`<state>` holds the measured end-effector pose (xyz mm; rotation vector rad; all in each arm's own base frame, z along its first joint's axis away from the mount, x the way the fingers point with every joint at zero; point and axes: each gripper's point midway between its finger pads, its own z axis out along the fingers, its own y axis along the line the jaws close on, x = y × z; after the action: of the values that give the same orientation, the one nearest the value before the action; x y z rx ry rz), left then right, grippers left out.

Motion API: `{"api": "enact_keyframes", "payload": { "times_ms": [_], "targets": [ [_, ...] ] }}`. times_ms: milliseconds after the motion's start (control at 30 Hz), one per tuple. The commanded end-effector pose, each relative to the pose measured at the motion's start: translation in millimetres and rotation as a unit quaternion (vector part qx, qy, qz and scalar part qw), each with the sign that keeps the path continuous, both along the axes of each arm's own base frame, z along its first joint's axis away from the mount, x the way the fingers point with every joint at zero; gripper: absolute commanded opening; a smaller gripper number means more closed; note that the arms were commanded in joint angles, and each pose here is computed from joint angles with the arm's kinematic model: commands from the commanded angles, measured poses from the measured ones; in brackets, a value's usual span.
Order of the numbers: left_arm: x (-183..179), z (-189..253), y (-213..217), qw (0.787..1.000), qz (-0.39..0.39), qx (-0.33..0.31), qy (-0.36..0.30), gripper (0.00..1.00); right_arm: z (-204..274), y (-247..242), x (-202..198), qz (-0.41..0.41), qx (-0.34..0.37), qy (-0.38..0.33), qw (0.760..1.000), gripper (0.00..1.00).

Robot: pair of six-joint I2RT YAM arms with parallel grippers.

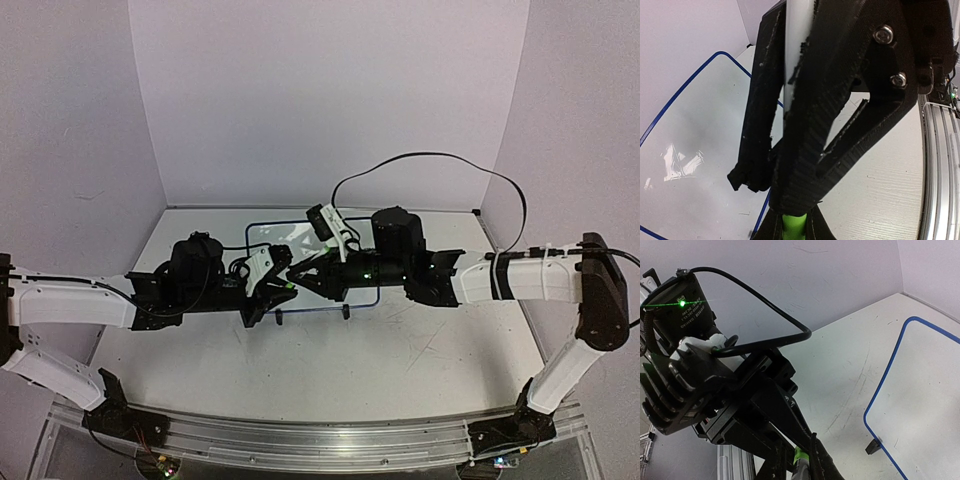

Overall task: Write a sentence on the whiteboard
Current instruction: Open the pen cap from the whiteboard marker.

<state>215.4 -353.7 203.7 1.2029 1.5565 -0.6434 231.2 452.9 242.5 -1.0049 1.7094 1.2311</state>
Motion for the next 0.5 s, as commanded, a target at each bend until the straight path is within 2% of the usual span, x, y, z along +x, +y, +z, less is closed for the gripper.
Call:
{"api": "enact_keyframes", "payload": {
  "times_ms": [0,67,233,467],
  "targets": [
    [7.3,43.2,-4.7,0.998,0.007,-0.040,-0.041,0.00,14.3,5.5,-14.8,0.033,0.011,-0.013,0.999,0.13],
    [7.4,44.0,-4.5,0.998,0.007,-0.040,-0.041,0.00,13.7,5.8,-14.2,0.032,0.010,-0.013,0.999,0.07],
    [8.2,44.0,-3.8,0.998,0.010,-0.038,-0.042,0.00,12.5,5.8,-15.7,0.037,0.009,-0.015,0.999,0.00],
    [12.2,38.2,-0.4,0.998,0.025,-0.028,-0.042,0.00,16.0,-0.1,-16.8,0.038,0.012,-0.008,0.999,0.00]
  ]
}}
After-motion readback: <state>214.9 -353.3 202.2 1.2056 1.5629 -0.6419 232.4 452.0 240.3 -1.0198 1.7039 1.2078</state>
